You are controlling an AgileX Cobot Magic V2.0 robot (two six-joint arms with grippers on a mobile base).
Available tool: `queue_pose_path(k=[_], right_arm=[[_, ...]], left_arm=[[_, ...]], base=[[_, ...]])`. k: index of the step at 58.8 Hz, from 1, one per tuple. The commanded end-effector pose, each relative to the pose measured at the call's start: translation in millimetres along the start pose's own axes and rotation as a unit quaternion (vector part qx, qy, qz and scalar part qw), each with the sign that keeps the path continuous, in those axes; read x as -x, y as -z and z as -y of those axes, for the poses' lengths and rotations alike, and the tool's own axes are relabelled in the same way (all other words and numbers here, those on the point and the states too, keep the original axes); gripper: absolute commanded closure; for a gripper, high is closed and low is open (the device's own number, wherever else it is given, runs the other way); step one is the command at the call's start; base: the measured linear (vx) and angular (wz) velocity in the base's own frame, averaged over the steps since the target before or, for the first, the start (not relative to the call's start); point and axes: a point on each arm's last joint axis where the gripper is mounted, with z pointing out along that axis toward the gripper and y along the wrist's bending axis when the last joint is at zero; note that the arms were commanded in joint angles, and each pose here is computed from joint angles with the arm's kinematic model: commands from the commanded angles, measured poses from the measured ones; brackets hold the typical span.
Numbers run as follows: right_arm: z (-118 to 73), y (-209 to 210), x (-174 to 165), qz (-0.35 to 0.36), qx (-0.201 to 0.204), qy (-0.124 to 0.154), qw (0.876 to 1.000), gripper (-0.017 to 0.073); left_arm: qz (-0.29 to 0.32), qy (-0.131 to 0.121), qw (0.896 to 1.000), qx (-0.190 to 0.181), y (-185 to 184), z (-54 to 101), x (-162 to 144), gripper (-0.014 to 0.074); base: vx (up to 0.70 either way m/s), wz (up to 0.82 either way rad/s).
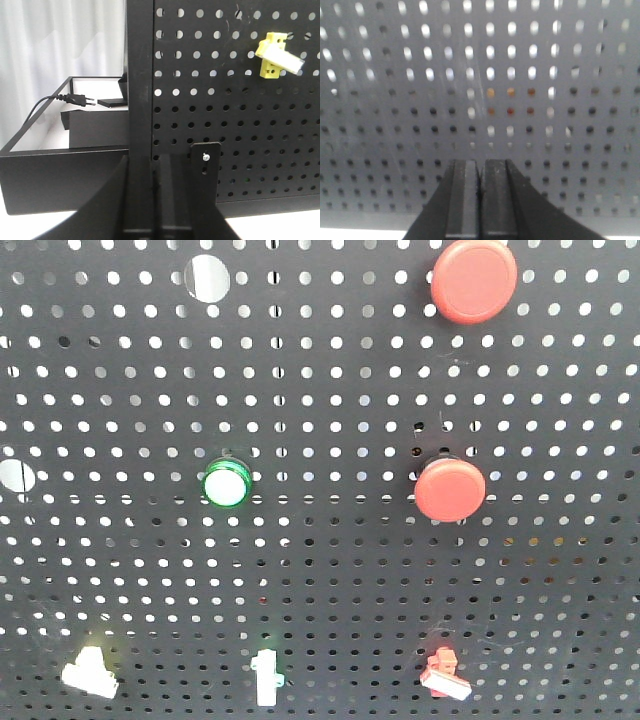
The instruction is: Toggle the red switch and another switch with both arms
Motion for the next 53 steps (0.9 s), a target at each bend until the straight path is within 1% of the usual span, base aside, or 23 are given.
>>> queue_pose_path(k=[1, 6, 11, 13, 18, 21, 22, 26, 29, 30, 36, 43, 50, 53], right_arm=[[-1.6, 2, 16, 0.098, 0.008, 0.007, 0.995, 0.0566], [-2.6, 5, 30, 0.155, 0.013, 0.006, 0.988, 0.0566], [-2.4, 10, 55, 0.185, 0.012, 0.004, 0.983, 0.0566], [-2.2, 14, 71, 0.193, 0.01, 0.008, 0.981, 0.0566], [-0.6, 21, 111, 0.176, 0.0, 0.008, 0.984, 0.0566], [0.4, 23, 132, 0.154, -0.005, 0.009, 0.988, 0.0566], [0.7, 23, 143, 0.152, -0.007, 0.009, 0.988, 0.0566], [1.8, 20, 174, 0.127, -0.013, 0.015, 0.992, 0.0566], [2.3, 12, 195, 0.11, -0.016, 0.017, 0.994, 0.0566], [2.4, 12, 203, 0.113, -0.017, 0.016, 0.993, 0.0566], [2.6, -1, 233, 0.111, -0.018, 0.015, 0.994, 0.0566], [2.5, -13, 249, 0.111, -0.015, 0.002, 0.994, 0.0566], [2.1, -16, 253, 0.123, -0.013, -0.001, 0.992, 0.0566], [1.4, -16, 253, 0.125, -0.007, -0.017, 0.992, 0.0566]], left_arm=[[0.069, 0.005, 0.998, 0.004, 2, -0.8, 10, 0.0591], [0.11, 0.005, 0.994, 0.006, 3, -1.3, 17, 0.0591], [0.176, 0.005, 0.984, 0.009, 7, -1.8, 30, 0.0591], [0.195, 0.005, 0.981, 0.01, 9, -1.7, 37, 0.0591], [0.212, 0.005, 0.977, 0.006, 14, -0.2, 63, 0.0591], [0.21, 0.003, 0.978, 0.004, 17, 1.2, 84, 0.0591], [0.212, 0.003, 0.977, 0.003, 18, 1.8, 94, 0.0591], [0.191, 0.0, 0.982, -0.001, 16, 4.0, 125, 0.0591], [0.168, -0.002, 0.986, -0.002, 11, 5.1, 141, 0.0591], [0.159, -0.002, 0.987, -0.003, 7, 5.6, 149, 0.0591], [0.115, -0.002, 0.993, -0.005, -12, 7.3, 175, 0.0591], [0.079, -0.002, 0.997, -0.007, -28, 8.4, 192, 0.0591], [0.073, 0.001, 0.997, -0.008, -35, 8.8, 197, 0.0591], [0.058, 0.006, 0.998, -0.012, -37, 9.4, 194, 0.0591]], base=[[0.0, 0.0], [0.0, 0.0], [0.0, 0.0], [0.0, 0.0], [0.0, 0.0], [0.0, 0.0], [0.0, 0.0], [0.0, 0.0], [0.0, 0.0], [0.0, 0.0], [0.0, 0.0], [0.0, 0.0], [0.0, 0.0], [0.0, 0.0]])
